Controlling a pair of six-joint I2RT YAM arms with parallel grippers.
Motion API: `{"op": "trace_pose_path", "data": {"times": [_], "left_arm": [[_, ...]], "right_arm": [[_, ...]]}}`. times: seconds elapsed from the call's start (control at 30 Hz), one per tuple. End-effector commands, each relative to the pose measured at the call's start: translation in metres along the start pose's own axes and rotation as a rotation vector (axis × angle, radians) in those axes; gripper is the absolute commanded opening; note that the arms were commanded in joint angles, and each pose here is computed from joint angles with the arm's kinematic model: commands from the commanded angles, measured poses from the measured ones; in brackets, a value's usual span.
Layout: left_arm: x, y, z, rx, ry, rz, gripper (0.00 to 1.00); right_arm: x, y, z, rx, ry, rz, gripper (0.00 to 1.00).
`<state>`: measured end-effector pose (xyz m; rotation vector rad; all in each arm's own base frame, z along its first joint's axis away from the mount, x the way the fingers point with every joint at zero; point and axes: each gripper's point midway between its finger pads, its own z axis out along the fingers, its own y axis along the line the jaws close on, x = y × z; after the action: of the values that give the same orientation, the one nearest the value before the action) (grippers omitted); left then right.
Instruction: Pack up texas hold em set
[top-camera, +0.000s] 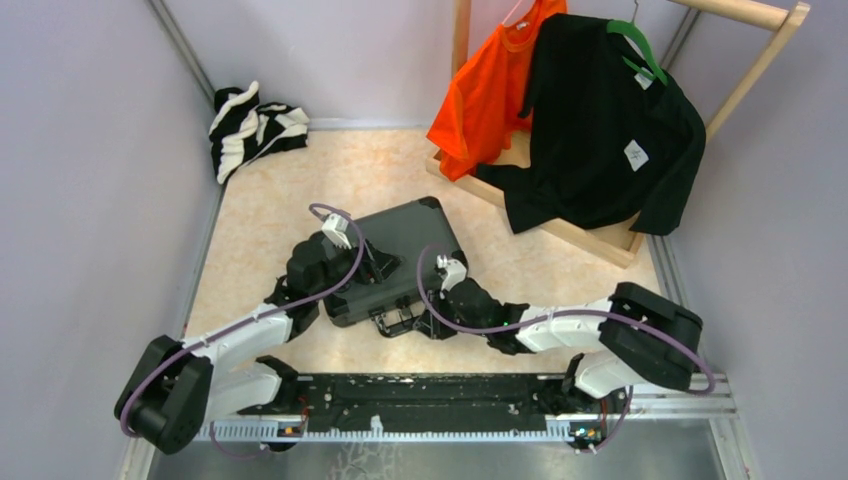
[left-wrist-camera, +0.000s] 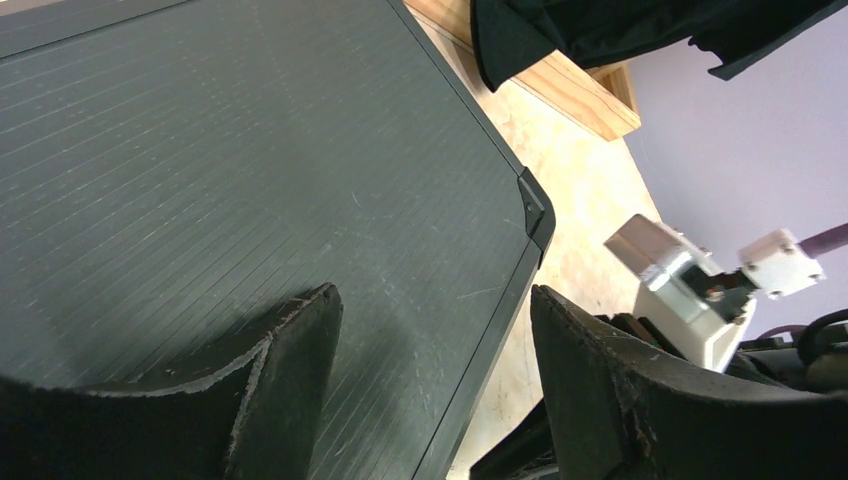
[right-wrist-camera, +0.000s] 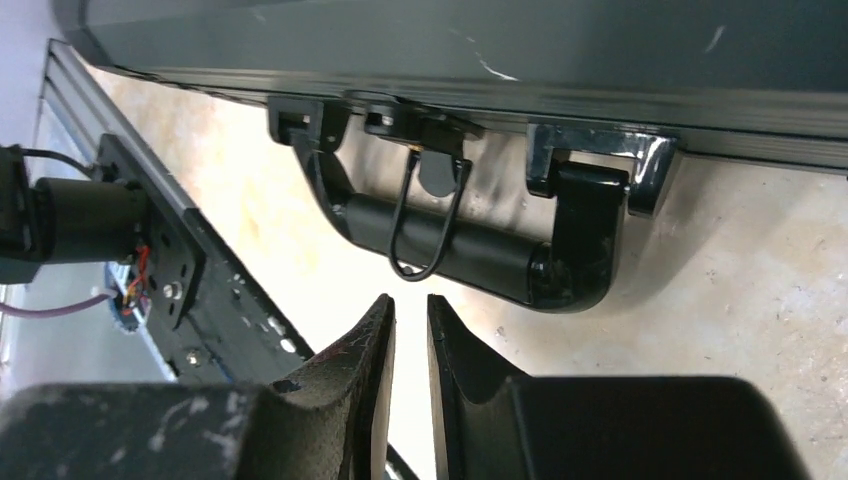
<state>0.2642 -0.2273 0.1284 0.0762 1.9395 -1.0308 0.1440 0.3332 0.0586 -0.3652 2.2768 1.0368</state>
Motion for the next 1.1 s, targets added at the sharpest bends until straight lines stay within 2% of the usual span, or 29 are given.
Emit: {"op": "trace_pose_path", "data": {"times": [0.0, 0.3, 0.87, 1.07], "left_arm": [[0.104, 0.081, -0.043, -0.328, 0.353, -0.074, 0.79], [0.103, 0.081, -0.044, -0.319, 0.349, -0.069, 0.8], [0.105, 0.08, -0.045, -0.308, 0.349, -0.066, 0.81], [0.105, 0.08, -0.045, -0.304, 0.349, -0.065, 0.81]], "right_arm": [[-0.004, 0.009, 0.012, -0.032, -0.029, 0.015, 0.2], [0.007, 0.007, 0.025, -0.033, -0.011, 0.028, 0.18], [-0.037, 0.034, 0.036, -0.063, -0.119, -0.031, 0.19], [-0.044, 0.015, 0.04, -0.009, -0.139, -0.034, 0.19]]}}
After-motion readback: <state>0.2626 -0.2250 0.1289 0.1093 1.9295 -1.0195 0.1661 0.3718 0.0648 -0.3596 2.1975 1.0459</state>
